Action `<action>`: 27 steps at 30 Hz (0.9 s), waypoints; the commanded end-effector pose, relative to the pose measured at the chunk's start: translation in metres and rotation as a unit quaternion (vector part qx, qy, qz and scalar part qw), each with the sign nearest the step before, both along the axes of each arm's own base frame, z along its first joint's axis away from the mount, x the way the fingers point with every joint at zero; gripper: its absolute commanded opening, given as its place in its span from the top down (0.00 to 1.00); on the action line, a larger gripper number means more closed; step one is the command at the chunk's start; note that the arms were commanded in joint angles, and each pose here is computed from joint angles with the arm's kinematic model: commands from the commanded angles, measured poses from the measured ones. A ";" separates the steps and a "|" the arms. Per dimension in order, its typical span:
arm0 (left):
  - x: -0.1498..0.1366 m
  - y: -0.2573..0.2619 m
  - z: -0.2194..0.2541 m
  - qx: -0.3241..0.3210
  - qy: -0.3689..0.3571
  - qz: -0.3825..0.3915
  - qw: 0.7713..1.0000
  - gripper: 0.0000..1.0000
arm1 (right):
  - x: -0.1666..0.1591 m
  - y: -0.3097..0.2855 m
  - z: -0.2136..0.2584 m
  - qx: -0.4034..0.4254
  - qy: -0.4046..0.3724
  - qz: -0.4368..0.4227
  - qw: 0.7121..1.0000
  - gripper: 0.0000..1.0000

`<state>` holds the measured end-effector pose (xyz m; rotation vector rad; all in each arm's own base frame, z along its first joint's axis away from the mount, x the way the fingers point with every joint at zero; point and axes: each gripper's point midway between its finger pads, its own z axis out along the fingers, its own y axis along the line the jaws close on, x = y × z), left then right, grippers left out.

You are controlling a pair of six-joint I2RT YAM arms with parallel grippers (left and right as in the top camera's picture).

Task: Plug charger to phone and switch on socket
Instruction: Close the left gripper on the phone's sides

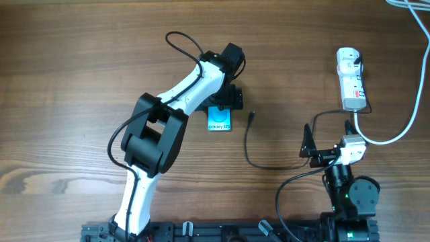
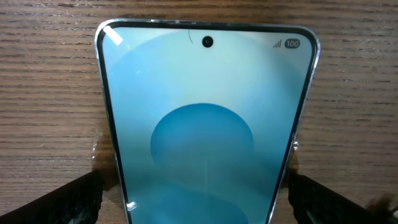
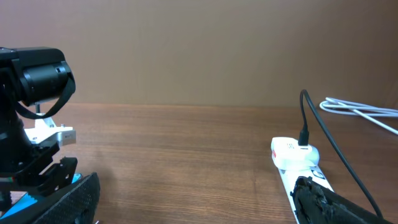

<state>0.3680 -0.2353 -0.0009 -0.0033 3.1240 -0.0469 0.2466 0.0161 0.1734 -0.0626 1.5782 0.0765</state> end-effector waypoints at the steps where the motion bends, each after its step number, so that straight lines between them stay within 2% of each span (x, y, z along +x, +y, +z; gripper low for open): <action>1: -0.008 -0.002 -0.010 -0.006 0.023 -0.011 1.000 0.00 | 0.000 -0.002 0.001 -0.004 -0.004 -0.006 1.000 0.00; 23: -0.013 0.003 -0.009 0.053 -0.001 -0.032 0.998 0.00 | 0.000 -0.002 0.001 -0.004 -0.004 -0.006 1.000 0.00; 27: -0.007 0.005 -0.010 0.048 -0.008 0.001 0.999 0.00 | 0.000 -0.002 0.001 -0.004 -0.004 -0.006 1.000 0.00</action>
